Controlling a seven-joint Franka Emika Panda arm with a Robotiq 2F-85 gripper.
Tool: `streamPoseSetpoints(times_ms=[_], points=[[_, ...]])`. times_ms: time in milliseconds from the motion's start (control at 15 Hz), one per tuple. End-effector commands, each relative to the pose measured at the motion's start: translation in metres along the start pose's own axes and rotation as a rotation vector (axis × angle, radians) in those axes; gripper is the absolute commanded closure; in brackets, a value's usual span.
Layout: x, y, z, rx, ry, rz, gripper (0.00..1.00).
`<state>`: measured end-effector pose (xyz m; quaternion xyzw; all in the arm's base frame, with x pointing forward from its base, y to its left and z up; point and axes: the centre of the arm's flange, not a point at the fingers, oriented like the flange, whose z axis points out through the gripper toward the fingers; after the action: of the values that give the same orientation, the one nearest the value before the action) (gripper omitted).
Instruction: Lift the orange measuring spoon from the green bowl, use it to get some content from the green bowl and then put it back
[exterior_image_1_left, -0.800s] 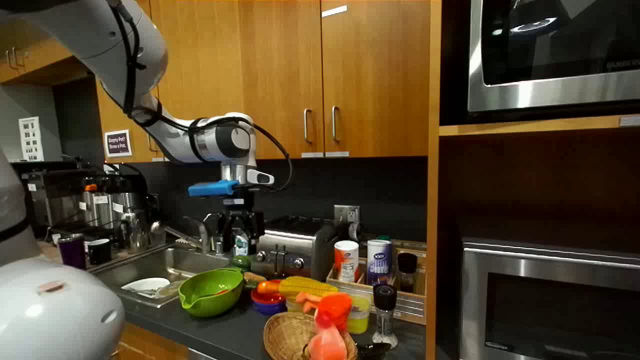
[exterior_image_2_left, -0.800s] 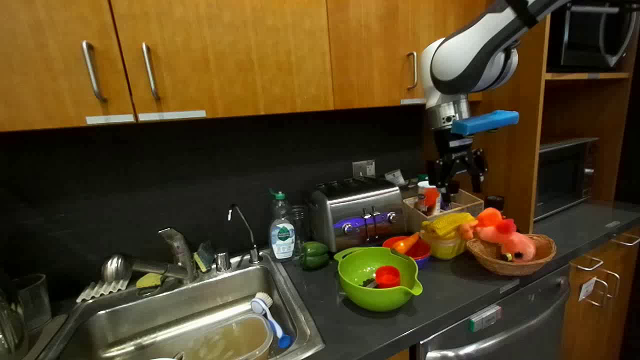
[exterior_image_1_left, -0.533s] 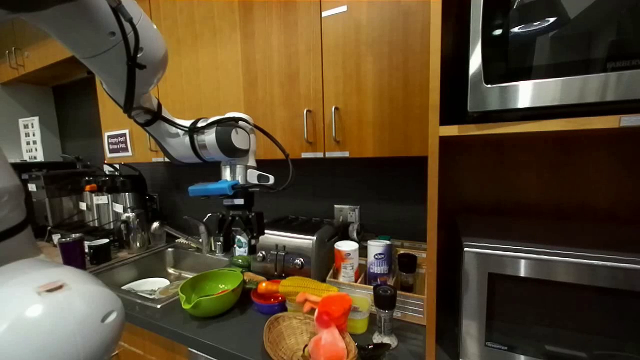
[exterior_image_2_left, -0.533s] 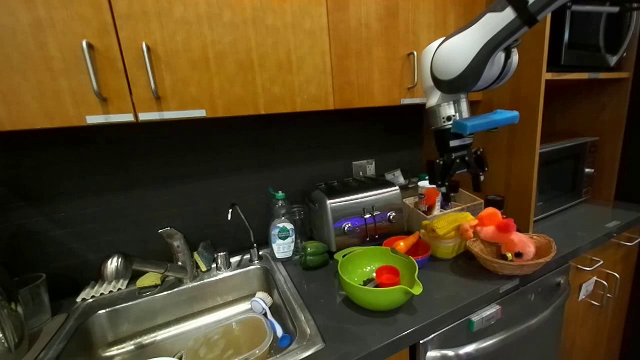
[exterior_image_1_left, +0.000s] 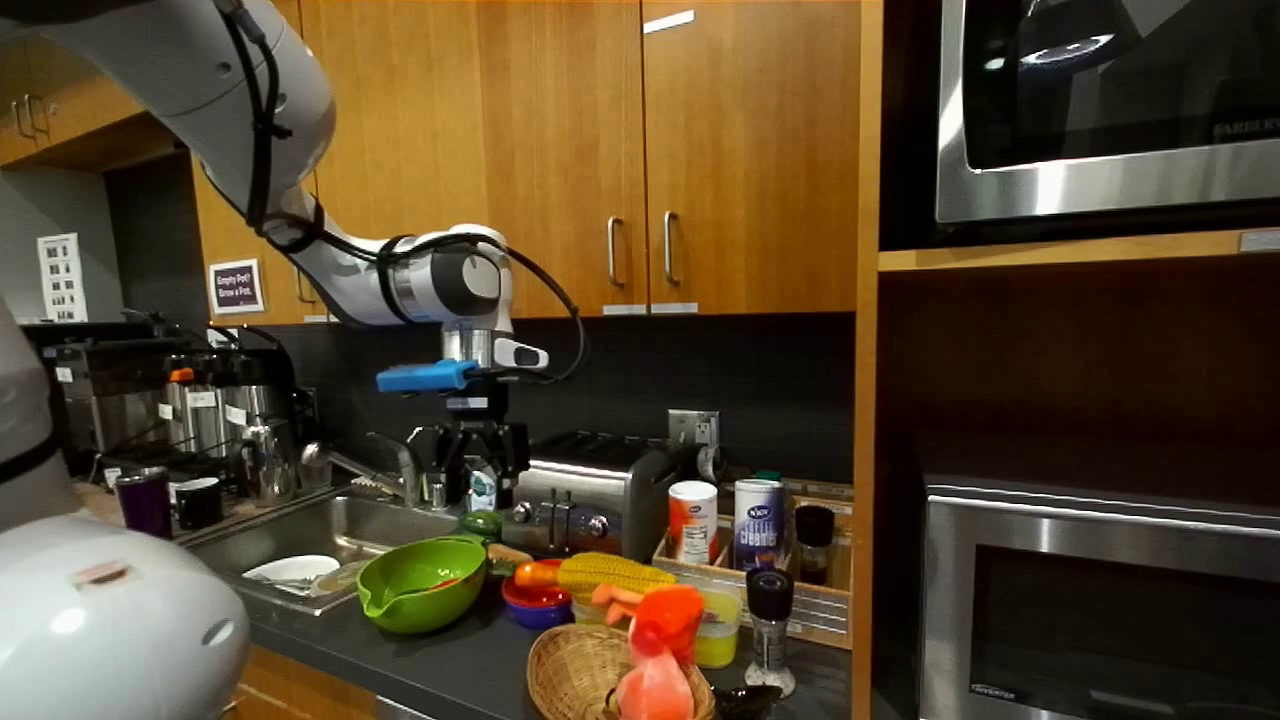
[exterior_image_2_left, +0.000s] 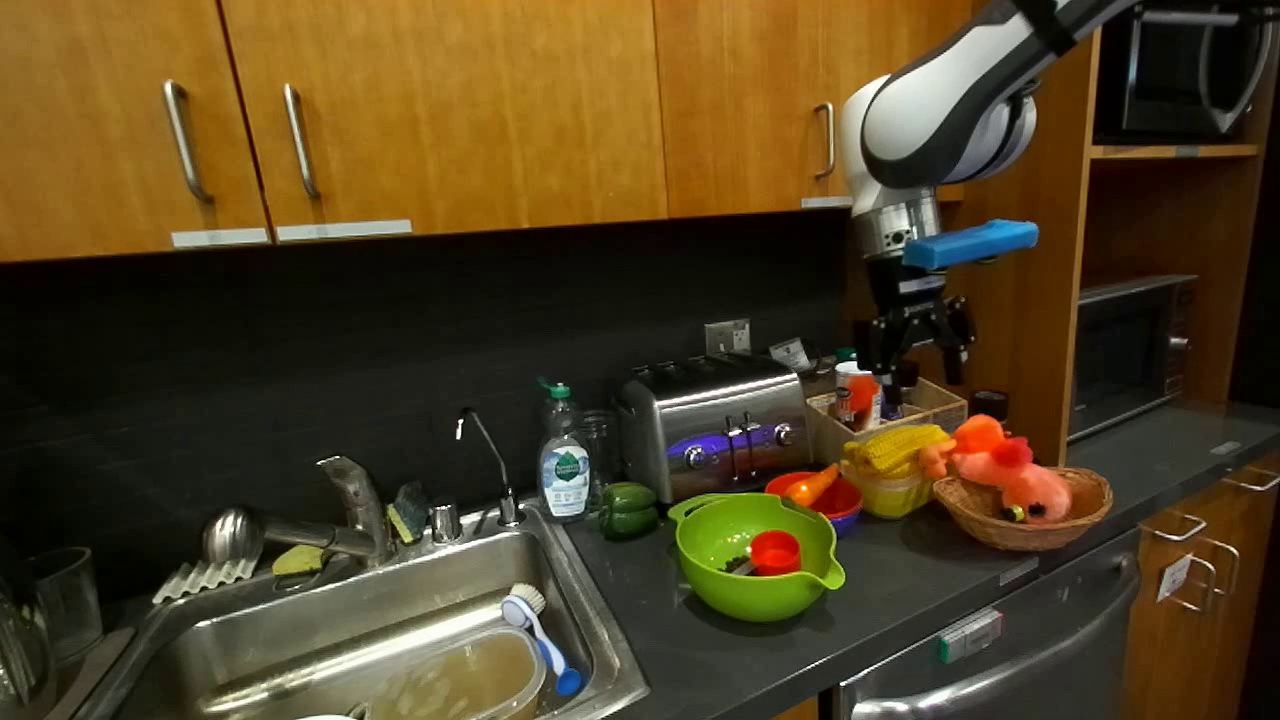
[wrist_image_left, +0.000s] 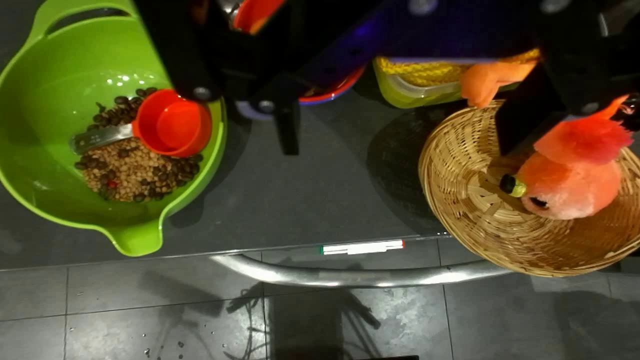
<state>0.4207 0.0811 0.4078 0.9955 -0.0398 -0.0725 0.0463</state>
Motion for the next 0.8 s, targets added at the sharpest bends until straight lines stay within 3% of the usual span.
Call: streamPoseSetpoints(times_ms=[0, 267, 400, 733], points=[[-0.012, -0.005, 0.006, -0.056, 0.008, -0.1, 0.0], [-0.03, -0.012, 0.021, -0.142, -0.066, -0.317, 0.0], [-0.027, -0.011, 0.019, -0.204, -0.021, -0.345, 0.0], [-0.021, 0.001, -0.014, -0.206, 0.04, -0.422, 0.0]])
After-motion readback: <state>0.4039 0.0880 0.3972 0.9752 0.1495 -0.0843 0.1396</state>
